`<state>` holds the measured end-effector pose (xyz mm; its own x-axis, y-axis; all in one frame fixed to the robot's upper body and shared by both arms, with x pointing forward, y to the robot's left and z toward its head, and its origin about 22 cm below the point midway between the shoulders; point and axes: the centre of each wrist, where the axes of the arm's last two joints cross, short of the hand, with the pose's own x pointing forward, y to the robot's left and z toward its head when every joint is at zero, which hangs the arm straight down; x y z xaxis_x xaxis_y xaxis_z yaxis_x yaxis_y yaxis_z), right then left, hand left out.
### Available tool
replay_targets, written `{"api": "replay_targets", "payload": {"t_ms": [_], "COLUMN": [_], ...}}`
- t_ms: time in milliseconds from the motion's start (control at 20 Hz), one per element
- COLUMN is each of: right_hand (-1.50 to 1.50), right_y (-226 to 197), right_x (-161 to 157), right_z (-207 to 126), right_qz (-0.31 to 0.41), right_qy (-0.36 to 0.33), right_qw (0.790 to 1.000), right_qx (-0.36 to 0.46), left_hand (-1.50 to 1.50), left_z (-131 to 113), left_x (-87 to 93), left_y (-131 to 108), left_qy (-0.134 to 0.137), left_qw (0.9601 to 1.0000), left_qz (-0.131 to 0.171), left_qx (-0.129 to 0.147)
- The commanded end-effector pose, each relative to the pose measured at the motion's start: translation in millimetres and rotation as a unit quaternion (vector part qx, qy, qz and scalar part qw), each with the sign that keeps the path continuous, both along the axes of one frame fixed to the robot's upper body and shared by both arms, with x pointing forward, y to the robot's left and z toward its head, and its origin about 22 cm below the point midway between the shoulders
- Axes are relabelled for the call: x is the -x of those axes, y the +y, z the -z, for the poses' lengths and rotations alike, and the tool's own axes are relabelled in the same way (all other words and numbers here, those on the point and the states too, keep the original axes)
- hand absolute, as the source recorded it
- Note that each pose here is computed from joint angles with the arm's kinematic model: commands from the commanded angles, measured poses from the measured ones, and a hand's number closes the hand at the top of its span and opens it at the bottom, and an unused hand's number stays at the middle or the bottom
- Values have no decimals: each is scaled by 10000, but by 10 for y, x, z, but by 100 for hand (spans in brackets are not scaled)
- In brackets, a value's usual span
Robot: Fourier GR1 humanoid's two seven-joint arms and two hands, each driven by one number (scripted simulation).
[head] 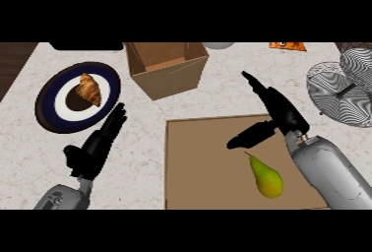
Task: Pick the pear from the tray and place it in the tiered basket
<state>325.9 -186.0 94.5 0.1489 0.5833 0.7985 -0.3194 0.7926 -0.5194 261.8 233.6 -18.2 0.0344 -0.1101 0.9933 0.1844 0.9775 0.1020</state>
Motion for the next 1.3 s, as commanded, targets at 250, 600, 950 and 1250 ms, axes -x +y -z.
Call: {"api": "replay_targets", "payload": {"t_ms": [250, 600, 950, 1250], "right_hand": [-150, -150, -150, -150], "right_y": [91, 241, 379, 214], "right_x": [-6, 172, 168, 259], "right_z": [-655, -1008, -808, -524], "right_qz": [-1492, -1874, -1115, -1082], "right_qy": [1358, 1817, 1657, 2146], "right_qw": [9275, 9041, 9213, 8825], "right_qx": [3148, 3384, 3336, 4043], "left_hand": [0, 0, 0, 0], "left_z": [-102, 35, 90, 91], "left_x": [-70, -115, -72, -50], "left_y": [111, 82, -145, -122], "left_qy": [9, -51, -67, 32], "left_qw": [9999, 10000, 10000, 10000], "left_qz": [103, -43, 61, 30], "left_qx": [43, -1, 37, 71]}}
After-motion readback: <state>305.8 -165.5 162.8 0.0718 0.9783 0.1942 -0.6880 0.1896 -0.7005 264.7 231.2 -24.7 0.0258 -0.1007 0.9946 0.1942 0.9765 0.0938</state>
